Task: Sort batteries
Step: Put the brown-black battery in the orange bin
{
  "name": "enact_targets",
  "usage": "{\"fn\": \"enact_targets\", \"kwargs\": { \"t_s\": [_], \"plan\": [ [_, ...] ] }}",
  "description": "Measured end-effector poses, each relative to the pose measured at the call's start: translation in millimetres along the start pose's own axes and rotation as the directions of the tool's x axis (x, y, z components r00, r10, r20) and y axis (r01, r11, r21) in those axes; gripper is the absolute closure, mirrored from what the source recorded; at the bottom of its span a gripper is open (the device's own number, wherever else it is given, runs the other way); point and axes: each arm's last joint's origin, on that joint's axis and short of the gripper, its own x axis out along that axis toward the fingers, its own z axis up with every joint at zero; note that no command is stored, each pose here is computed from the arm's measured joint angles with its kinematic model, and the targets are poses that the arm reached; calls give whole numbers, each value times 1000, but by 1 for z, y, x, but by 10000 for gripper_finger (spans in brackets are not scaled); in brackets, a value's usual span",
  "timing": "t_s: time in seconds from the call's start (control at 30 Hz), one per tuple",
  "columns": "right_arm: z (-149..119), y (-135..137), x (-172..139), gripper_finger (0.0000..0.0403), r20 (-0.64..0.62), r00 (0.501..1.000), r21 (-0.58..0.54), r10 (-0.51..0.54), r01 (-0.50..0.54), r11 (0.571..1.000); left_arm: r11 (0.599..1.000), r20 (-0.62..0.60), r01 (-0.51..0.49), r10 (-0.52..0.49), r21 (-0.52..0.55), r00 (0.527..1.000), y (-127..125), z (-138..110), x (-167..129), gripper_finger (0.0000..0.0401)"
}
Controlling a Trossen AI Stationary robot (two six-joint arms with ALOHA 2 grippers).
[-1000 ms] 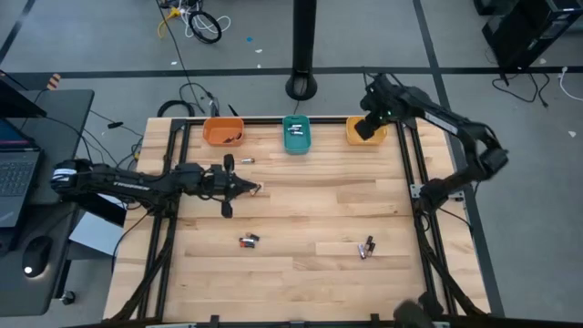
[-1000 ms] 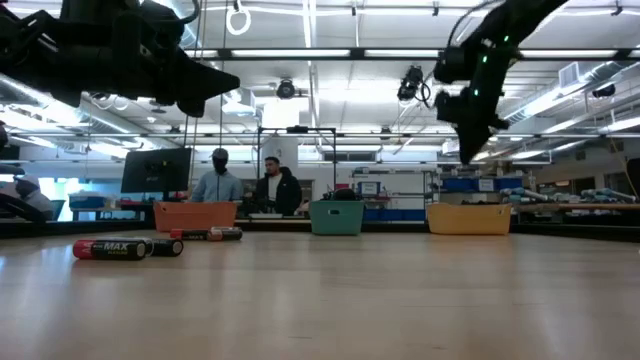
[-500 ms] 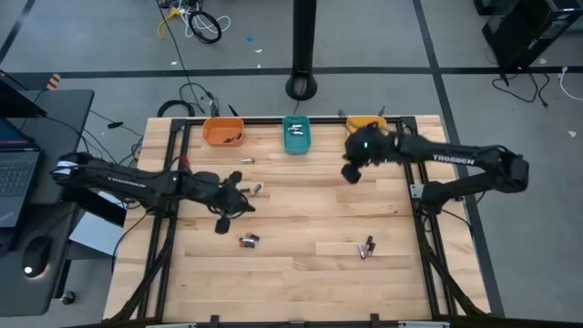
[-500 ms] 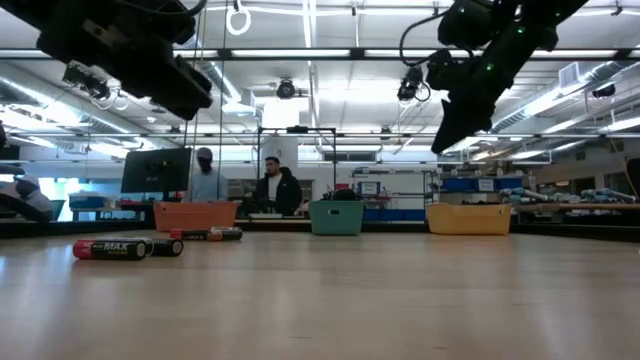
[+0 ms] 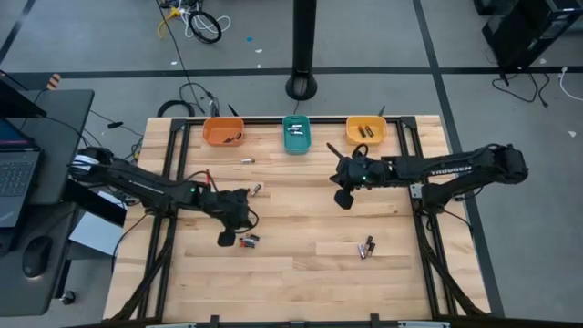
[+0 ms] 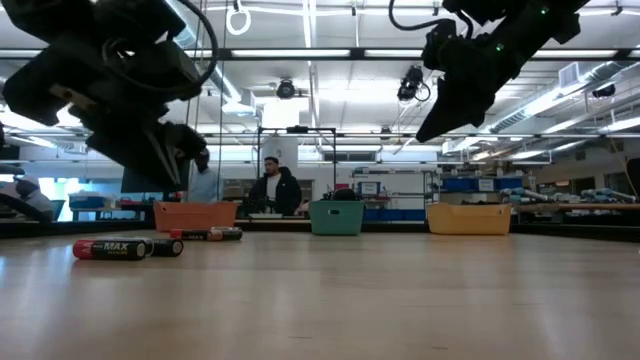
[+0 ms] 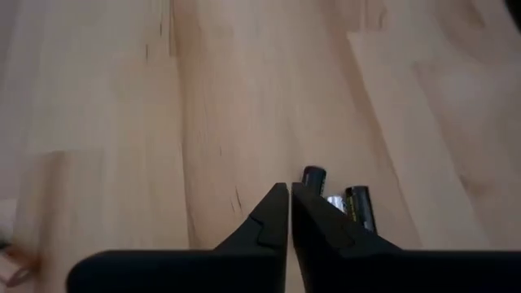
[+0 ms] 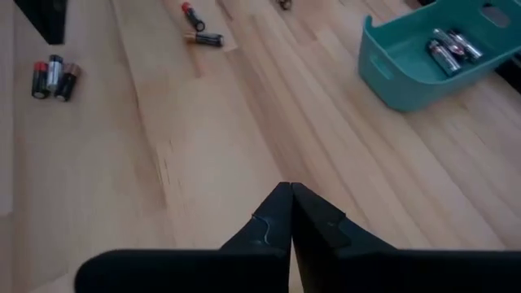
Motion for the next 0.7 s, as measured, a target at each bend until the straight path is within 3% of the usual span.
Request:
{"fn": "enact_targets", "kwargs": {
  "t_s": [0.43,0.7],
  "plan": [
    [-1,3,2,388,-4,1000,-8,3,-3,1000,999,-106,49,-51,-15,993,1,-11,20,282],
    [-1,3,2,386,-4,1000,-8,3,-3,1000,999,-148,48,-50,-19,988,2,-17,29,268]
  ]
}}
